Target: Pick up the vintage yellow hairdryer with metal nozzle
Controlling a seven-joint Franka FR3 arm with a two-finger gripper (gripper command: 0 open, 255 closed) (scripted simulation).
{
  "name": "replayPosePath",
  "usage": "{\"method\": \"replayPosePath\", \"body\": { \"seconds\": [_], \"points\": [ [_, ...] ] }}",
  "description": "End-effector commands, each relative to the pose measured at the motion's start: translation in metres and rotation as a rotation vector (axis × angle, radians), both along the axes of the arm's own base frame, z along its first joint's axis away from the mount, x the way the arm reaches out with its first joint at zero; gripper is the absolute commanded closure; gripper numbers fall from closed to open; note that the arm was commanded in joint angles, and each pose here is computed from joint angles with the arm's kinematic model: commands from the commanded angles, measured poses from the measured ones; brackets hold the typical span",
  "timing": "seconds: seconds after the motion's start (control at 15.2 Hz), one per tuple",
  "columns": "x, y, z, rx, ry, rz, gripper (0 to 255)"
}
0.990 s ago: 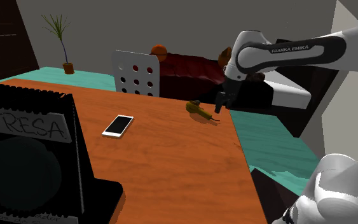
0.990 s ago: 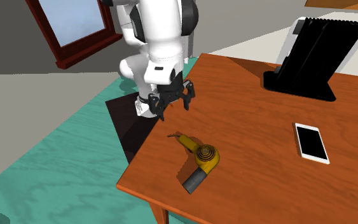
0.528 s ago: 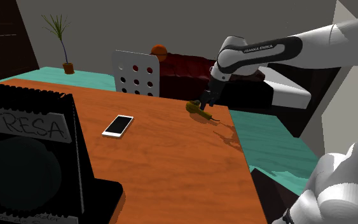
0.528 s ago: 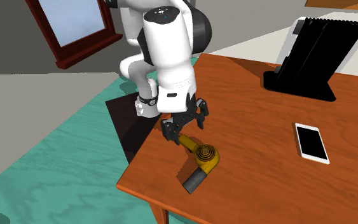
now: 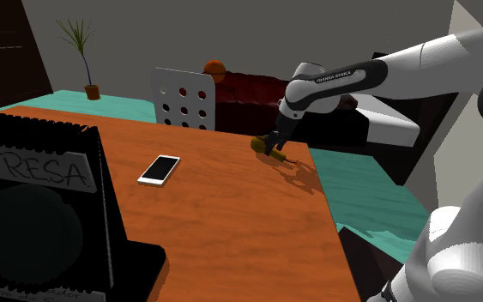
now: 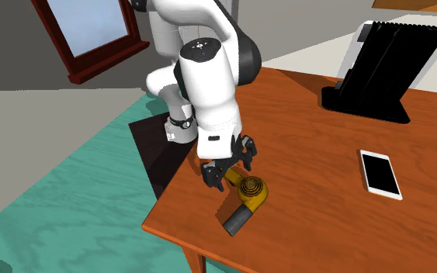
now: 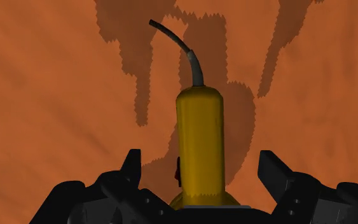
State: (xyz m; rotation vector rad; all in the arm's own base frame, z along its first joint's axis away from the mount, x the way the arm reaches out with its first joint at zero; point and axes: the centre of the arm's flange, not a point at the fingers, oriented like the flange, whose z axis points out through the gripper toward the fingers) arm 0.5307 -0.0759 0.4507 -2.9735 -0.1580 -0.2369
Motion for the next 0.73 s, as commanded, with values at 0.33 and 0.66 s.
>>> {"method": "replayPosePath", "body": {
  "seconds": [0.33, 0.66],
  "points": [
    [0.0015, 0.0009, -0.0065, 0.0, 0.0, 0.0, 255],
    [0.0014, 0.0008, -0.0066, 0.0, 0.0, 0.0, 255]
  ]
}}
